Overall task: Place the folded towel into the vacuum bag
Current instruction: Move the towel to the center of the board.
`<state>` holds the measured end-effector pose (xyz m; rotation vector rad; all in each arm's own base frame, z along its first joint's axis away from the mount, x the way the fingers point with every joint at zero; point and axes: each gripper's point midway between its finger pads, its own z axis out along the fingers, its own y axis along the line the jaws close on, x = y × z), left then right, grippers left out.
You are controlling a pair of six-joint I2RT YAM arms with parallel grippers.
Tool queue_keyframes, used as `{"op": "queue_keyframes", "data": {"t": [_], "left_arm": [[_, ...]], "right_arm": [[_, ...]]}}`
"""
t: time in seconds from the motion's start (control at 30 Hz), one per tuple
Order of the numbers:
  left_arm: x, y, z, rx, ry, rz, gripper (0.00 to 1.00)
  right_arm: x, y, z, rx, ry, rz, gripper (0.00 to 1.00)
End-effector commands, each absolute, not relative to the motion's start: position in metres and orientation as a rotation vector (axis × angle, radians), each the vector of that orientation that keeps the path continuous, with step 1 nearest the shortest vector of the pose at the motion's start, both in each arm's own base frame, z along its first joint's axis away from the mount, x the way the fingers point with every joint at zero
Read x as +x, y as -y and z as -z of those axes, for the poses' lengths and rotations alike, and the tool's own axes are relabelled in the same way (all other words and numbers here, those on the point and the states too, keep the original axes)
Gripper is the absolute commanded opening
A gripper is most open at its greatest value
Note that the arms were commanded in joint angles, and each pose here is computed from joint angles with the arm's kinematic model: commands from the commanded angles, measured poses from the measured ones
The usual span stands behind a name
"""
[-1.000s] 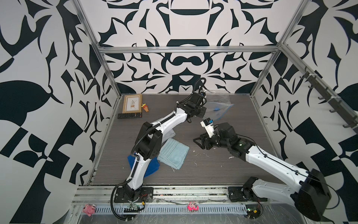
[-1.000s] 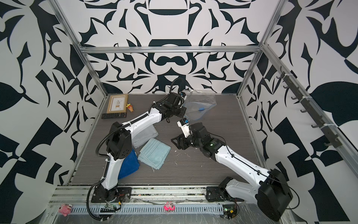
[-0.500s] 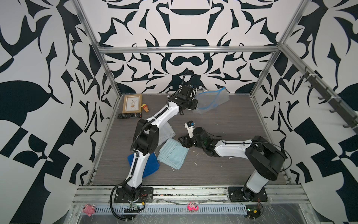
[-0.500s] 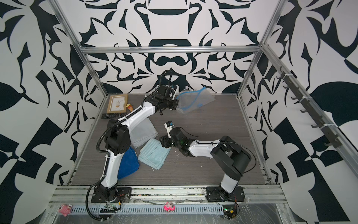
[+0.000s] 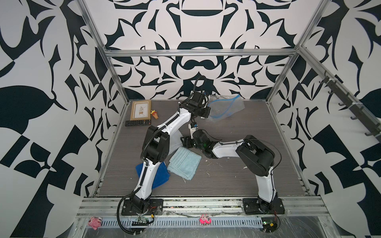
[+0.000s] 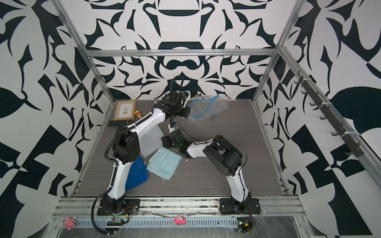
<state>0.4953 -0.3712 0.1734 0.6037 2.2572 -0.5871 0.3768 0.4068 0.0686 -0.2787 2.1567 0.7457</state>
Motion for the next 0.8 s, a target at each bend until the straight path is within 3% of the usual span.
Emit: {"op": "queue_keyframes", "data": {"t": [0.0,0.47,0.77], "left_arm": [[0.502,0.372,-0.182,0.593,-2.24,0.6,0.0],[0.502,0.366,-0.178,0.559,-2.258,0.588,0.0],[0.503,0.364,-0.182,0.541,-2.252,0.581,0.0]], "right_arm": [[0.387,-0.416,-0.081,-0.293,-2.13,-0.669,0.61],[0.396,-0.405,-0.049,-0.318,-2.207,-0.437,0.18],[0.406,-0.366,-0.03,-0.189,-2.265,-0.27,0.1]]}}
